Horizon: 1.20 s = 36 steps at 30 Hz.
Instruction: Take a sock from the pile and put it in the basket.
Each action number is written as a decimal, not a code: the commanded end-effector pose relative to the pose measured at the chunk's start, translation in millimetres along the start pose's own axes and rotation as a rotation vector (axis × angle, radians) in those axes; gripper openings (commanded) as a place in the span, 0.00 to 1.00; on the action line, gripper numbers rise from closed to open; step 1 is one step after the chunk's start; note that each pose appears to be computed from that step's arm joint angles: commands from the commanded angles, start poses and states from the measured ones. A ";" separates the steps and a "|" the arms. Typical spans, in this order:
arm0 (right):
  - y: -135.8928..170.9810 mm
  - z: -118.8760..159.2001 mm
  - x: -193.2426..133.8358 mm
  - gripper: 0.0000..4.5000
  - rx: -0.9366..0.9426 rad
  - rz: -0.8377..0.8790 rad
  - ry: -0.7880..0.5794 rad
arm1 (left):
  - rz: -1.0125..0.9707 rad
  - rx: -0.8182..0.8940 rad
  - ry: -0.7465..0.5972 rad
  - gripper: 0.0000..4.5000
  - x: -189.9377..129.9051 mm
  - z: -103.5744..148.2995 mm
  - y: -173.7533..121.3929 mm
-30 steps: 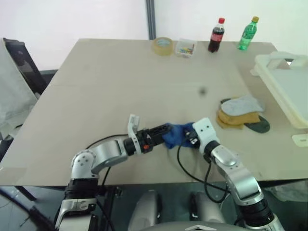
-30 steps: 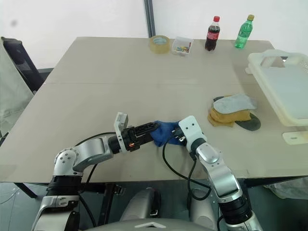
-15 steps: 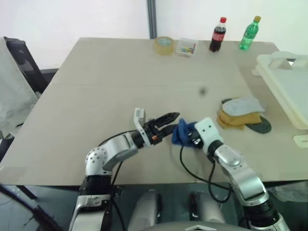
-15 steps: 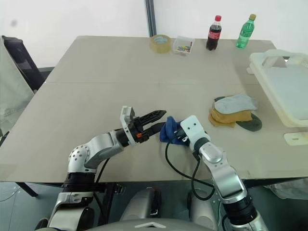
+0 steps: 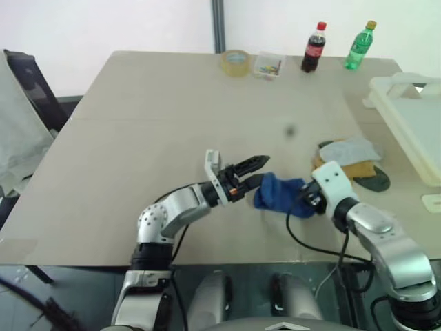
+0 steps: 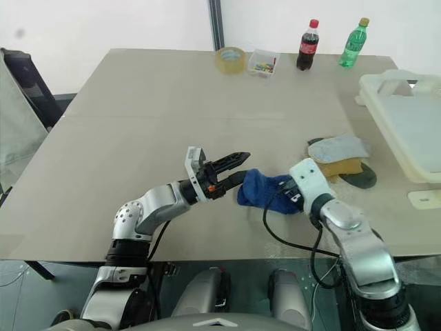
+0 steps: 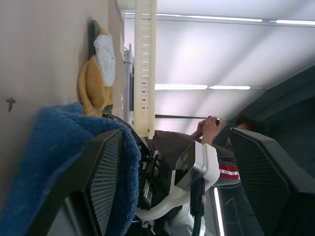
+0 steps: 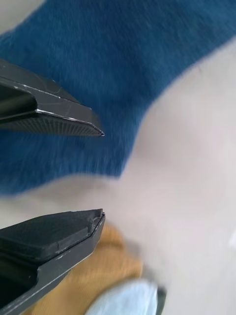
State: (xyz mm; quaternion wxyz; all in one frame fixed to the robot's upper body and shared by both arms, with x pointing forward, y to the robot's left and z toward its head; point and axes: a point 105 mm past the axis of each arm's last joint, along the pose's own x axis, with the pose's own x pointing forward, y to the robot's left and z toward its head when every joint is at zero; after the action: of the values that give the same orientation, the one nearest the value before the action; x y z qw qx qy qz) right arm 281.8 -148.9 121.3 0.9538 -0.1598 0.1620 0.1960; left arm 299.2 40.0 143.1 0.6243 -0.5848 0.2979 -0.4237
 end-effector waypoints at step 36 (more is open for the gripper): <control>42.7 -33.3 19.8 0.53 0.054 0.128 -0.013 | 0.410 0.504 0.279 0.82 -56.4 5.3 42.2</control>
State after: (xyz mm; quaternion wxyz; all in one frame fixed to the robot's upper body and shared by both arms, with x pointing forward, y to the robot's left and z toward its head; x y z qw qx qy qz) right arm 272.7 -116.6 80.1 0.9459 -0.1203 0.1591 0.2559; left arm 298.0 97.4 102.4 0.8100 -0.2544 0.3467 -0.3987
